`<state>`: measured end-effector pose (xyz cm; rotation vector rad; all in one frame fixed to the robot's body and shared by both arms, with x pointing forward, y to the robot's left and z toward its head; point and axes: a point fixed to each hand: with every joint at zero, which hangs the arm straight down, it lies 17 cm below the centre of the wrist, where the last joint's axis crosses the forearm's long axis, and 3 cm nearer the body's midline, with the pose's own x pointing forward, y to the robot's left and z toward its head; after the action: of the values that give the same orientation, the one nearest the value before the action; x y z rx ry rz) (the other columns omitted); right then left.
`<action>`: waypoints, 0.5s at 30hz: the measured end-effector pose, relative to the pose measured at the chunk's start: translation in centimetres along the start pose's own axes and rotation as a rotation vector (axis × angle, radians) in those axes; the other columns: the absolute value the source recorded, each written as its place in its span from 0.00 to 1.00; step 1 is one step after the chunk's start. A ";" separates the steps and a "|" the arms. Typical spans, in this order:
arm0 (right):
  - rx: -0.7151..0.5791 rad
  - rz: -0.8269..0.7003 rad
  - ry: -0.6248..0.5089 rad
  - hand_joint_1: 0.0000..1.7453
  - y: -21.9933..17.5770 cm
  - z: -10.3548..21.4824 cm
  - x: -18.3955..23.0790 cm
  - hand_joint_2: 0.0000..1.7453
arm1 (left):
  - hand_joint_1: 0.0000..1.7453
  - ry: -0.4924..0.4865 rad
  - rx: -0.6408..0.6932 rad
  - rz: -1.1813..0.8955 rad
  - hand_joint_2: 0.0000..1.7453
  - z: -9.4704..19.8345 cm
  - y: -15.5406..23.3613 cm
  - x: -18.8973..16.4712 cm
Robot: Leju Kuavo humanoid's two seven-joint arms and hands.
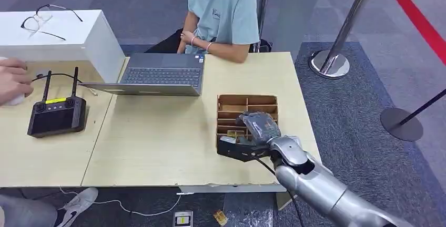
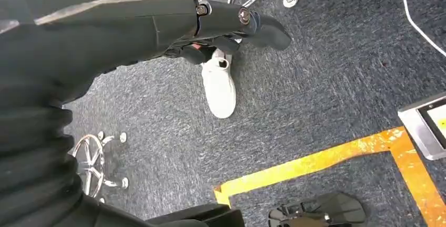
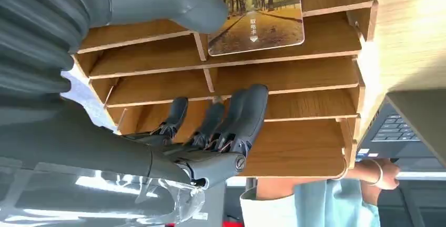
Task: Pass the card to the sensor for recognition and then transmit it.
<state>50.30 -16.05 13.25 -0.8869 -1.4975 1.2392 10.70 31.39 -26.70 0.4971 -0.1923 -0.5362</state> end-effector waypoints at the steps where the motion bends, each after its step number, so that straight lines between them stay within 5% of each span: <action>1: 0.001 -0.001 0.000 0.39 0.0 0.0 0.0 1.00 | 0.00 0.000 0.000 0.001 1.00 0.0 0.0 0.0; 15: 0.013 -0.004 -0.003 0.45 0.8 0.4 0.3 1.00 | 0.00 -0.001 -0.001 0.003 1.00 0.0 -0.1 0.1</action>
<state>49.82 -15.73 12.55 -0.8732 -1.4910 1.2465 10.71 31.29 -26.70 0.4960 -0.1933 -0.5337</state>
